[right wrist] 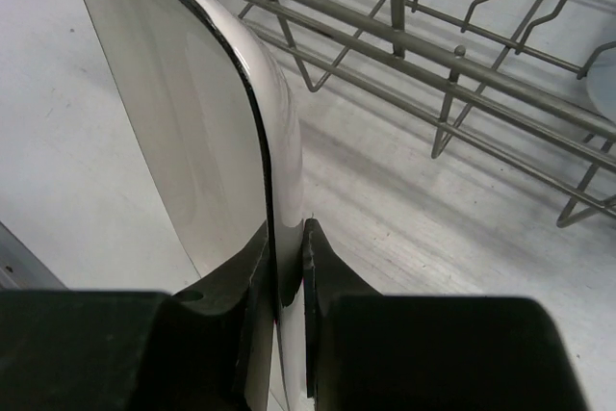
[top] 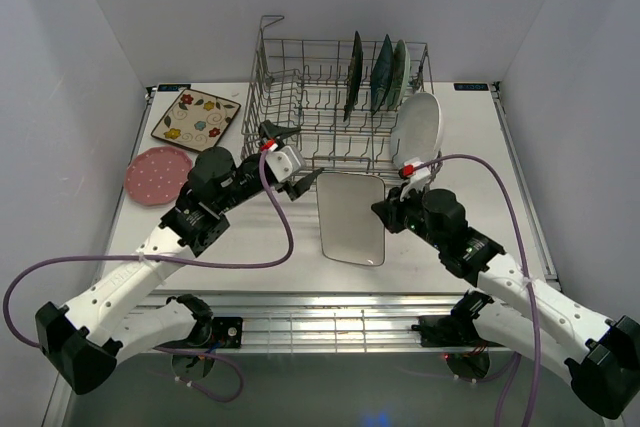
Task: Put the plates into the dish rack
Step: Insert the plate into the dish rack.
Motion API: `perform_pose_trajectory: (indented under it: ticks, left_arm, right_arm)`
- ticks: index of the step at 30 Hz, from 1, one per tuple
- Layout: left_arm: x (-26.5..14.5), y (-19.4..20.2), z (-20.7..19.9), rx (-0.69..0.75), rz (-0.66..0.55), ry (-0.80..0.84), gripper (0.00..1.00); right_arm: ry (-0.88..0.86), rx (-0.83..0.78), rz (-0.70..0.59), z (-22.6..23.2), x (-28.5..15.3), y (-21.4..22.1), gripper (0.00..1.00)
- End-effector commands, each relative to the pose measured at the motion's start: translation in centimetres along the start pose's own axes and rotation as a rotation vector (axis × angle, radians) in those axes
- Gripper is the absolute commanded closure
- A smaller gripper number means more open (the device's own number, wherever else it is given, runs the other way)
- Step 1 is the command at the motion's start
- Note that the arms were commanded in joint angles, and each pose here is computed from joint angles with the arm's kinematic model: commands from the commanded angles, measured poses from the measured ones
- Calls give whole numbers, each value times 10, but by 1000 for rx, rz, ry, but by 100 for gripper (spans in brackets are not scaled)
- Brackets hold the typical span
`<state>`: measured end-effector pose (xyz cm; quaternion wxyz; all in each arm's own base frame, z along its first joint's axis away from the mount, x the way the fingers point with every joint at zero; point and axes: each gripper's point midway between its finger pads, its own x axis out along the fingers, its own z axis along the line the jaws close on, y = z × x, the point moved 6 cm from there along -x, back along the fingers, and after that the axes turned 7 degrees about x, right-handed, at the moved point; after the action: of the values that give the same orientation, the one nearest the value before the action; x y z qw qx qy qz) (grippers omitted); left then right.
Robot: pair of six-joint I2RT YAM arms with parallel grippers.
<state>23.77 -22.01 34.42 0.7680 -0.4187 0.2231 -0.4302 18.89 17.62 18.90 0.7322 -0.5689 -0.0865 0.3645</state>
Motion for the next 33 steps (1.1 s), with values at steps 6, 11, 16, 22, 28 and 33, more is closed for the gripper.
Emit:
perform_pose_trajectory:
  ticks: [6,11,16,22,28,33]
  left_arm:
    - [-24,9,15,-32,83,-199,2]
    - [-29,18,12,-40,107,-225,2]
    - [-30,25,12,-45,128,-250,2]
    - [-32,28,14,-47,128,-291,2]
    - [-37,35,15,-53,141,-349,2]
    - [-37,39,15,-49,149,-359,2]
  right_arm:
    - [-66,16,-278,38,-11,-111,92]
    - [-61,13,-305,47,-17,-141,92]
    - [9,17,-332,46,-22,-164,92]
    - [86,25,-388,47,-30,-198,92]
    - [156,12,-454,49,-40,-235,92]
    - [236,-6,-470,47,-36,-256,92]
